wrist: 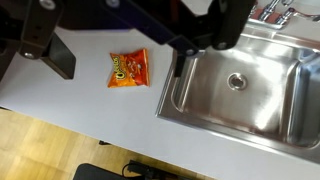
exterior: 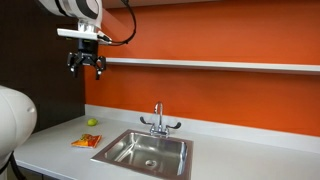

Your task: Put the orange packet in the sink.

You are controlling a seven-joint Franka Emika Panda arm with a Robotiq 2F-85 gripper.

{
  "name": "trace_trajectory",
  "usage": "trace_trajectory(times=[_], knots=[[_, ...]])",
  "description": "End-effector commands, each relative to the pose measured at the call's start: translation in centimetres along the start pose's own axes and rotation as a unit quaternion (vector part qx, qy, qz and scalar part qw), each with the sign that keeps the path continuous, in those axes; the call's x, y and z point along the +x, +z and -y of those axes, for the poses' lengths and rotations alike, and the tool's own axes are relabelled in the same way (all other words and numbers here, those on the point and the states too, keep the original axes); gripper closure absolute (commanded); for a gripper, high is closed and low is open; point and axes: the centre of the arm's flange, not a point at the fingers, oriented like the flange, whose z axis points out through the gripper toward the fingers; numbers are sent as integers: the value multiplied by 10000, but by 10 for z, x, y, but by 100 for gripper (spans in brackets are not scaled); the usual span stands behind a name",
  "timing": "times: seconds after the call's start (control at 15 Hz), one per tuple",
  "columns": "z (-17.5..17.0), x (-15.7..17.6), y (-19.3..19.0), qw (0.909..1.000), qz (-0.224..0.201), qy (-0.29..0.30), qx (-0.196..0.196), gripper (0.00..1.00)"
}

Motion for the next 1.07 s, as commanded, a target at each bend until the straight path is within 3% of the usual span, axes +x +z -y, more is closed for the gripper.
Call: trace_trajectory(times=[0.0,0.4,1.0], knots=[[25,7,7,9992,9,-397,97,0],[40,27,28,9986,-283,-440,-72,0],[29,79,96,9985,-327,-406,-156,0]])
